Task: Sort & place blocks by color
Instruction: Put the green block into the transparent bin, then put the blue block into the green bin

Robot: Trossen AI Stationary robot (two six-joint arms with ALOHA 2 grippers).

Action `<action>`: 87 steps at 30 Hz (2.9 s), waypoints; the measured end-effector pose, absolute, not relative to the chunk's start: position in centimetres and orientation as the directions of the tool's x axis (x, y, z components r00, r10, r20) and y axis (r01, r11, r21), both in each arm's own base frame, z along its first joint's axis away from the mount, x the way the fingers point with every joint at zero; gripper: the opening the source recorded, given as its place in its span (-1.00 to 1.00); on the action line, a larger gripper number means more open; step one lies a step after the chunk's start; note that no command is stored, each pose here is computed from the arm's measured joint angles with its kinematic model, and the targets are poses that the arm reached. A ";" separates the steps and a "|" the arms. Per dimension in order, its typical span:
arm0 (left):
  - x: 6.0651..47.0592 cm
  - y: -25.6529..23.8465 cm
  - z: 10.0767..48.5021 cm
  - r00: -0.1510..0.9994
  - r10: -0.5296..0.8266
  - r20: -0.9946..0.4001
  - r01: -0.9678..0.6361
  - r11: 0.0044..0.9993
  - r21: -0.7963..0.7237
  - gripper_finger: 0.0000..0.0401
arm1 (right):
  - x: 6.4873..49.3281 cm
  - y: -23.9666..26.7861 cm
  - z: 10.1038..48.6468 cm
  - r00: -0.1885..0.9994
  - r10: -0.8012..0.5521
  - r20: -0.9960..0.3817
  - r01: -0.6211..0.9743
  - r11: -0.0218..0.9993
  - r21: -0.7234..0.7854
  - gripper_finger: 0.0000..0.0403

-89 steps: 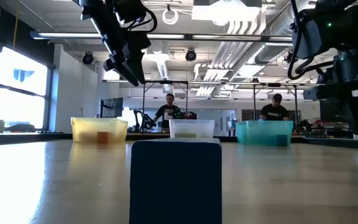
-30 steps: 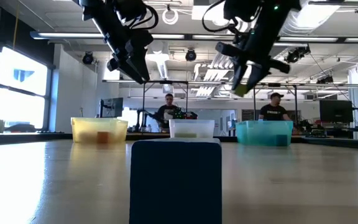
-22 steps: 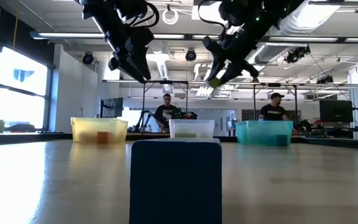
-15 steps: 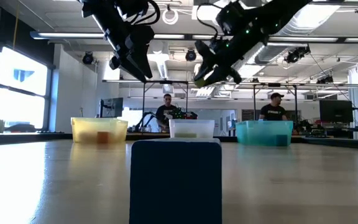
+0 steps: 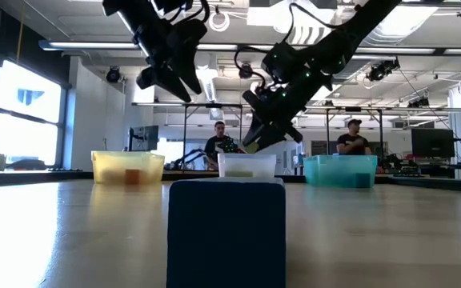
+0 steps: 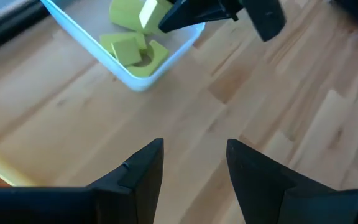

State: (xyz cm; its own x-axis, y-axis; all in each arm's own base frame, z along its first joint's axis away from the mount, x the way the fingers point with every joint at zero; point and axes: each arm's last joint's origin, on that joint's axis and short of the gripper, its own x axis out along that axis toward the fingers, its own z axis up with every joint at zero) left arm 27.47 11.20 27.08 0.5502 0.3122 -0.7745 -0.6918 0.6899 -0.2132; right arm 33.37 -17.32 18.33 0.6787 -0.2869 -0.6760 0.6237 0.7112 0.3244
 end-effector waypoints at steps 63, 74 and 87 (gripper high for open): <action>25.7 2.6 25.2 0.220 0.114 -0.969 -0.795 0.596 -0.111 0.04 | 36.3 8.8 31.6 0.442 0.157 -0.883 -0.191 0.978 0.078 0.32; 25.7 2.6 25.2 0.221 0.114 -0.969 -0.835 0.535 -0.128 0.04 | 37.0 14.1 31.3 0.515 0.312 -0.798 -0.636 0.764 -0.112 0.32; 25.7 2.5 25.2 0.224 0.106 -0.969 -0.852 0.503 -0.142 0.04 | 38.6 19.2 25.9 0.412 0.396 -0.821 -0.837 0.520 -0.169 0.32</action>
State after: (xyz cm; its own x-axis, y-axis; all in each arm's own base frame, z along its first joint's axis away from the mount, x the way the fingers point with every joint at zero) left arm 25.71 2.54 25.19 0.2235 0.1059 -0.9689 -0.8523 0.5035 -0.1416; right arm 38.64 19.18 25.87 0.4118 0.3961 -0.8206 -0.8372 0.5201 -0.1691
